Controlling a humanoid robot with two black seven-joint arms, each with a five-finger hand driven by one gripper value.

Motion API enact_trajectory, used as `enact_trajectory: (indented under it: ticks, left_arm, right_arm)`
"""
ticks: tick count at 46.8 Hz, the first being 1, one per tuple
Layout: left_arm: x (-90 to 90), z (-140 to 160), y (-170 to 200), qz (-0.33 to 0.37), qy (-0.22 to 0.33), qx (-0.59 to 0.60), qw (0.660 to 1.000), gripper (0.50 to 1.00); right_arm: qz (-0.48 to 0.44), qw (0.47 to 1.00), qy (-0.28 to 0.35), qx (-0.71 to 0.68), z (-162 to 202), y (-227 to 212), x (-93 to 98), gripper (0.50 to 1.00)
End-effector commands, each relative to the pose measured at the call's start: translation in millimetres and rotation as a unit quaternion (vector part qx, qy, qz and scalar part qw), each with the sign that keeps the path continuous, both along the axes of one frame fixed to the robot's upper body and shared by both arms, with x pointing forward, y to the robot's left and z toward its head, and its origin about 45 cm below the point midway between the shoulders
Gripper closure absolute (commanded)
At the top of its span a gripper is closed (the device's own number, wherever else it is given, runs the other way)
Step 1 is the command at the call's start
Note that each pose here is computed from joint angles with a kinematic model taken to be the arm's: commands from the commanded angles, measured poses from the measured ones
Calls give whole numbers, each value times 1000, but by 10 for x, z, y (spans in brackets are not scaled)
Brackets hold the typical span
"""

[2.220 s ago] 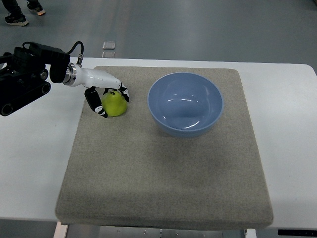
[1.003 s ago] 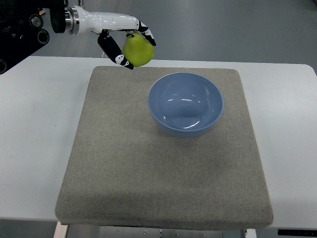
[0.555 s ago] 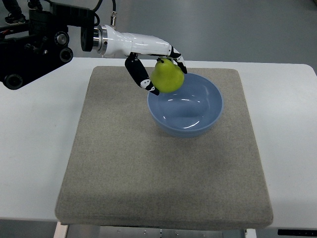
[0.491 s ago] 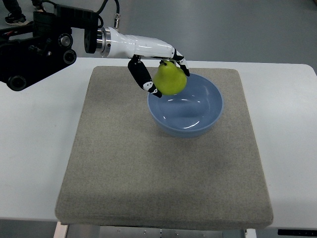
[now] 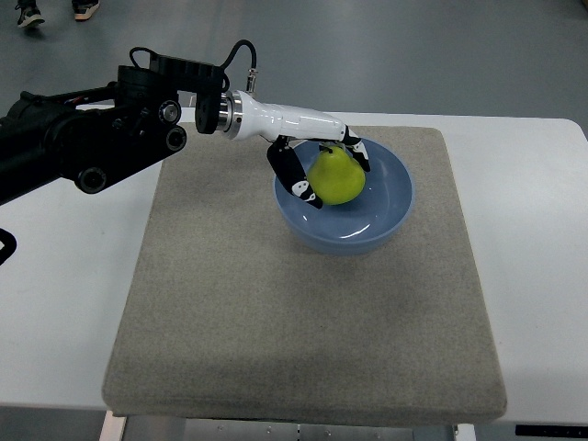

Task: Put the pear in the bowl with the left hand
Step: 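Lower the pear into the blue bowl with the left hand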

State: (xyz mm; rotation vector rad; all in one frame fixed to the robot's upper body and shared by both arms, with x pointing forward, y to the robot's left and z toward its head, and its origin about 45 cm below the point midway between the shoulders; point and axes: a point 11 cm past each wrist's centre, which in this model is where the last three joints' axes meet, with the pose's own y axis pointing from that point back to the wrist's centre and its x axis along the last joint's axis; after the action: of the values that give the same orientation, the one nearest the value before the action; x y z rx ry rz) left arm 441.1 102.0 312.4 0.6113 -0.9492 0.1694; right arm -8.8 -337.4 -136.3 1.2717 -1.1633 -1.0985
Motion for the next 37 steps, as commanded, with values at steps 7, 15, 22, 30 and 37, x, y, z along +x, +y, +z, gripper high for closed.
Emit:
enact_trajectory:
  ticks: [7,15,22,30,37]
  left_arm:
    - [16,-139,9,9,14,1,1000,1000]
    - [14,-234,36,15,22,5,1000,1000]
    - [9,-350,43,22,33,6,999,1000]
    - [9,-392,36,26,40,-1,999,1000]
    - [23,-368,22,29,30,-11,999,791]
  right_arm:
    - [0,1000,1,0,0,0,-2,574]
    - [0,1000,0,0,0,0,0,574]
    - [0,1000,1,0,0,0,-2,574]
    - [0,1000,1,0,0,0,-2,574]
    - [0,1000,1,0,0,0,-2,574]
